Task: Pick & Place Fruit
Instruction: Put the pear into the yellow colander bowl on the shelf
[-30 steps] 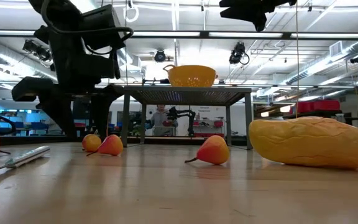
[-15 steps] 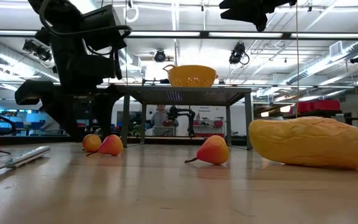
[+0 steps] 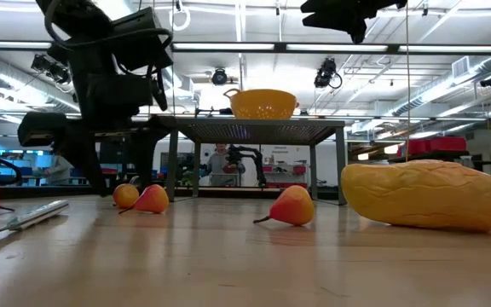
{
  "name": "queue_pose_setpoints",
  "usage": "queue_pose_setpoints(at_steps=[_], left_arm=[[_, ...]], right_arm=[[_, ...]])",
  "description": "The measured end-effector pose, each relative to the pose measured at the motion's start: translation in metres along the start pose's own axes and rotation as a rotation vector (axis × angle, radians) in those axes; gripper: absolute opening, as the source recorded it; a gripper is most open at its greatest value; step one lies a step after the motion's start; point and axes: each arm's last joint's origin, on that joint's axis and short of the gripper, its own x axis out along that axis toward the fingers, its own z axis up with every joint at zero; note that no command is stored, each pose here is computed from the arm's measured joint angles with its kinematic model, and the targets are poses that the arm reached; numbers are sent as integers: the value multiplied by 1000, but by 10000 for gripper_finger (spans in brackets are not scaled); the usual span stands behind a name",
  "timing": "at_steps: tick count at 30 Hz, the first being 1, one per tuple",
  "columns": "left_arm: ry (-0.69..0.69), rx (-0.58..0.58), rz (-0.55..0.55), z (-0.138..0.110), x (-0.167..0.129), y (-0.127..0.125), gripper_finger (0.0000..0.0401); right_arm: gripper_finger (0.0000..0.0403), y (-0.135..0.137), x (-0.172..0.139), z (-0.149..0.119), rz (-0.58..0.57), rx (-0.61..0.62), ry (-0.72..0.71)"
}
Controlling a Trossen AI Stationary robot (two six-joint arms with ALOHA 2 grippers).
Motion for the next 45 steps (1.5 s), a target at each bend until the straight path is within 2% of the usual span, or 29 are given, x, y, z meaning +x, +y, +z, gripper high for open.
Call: queue_pose_setpoints(at_steps=[6, 17, 22, 45], left_arm=[[10, -34, 15, -3, 3, -2, 275], [-1, -15, -5, -2, 3, -3, 274], [0, -49, -4, -3, 2, -2, 274], [10, -68, -2, -4, 2, -2, 274]], right_arm=[[149, -1, 0, 0, -25, 0, -3], [149, -1, 0, 0, -25, 0, -3], [149, -1, 0, 0, -25, 0, -3], [149, -1, 0, 0, -25, 0, -3]])
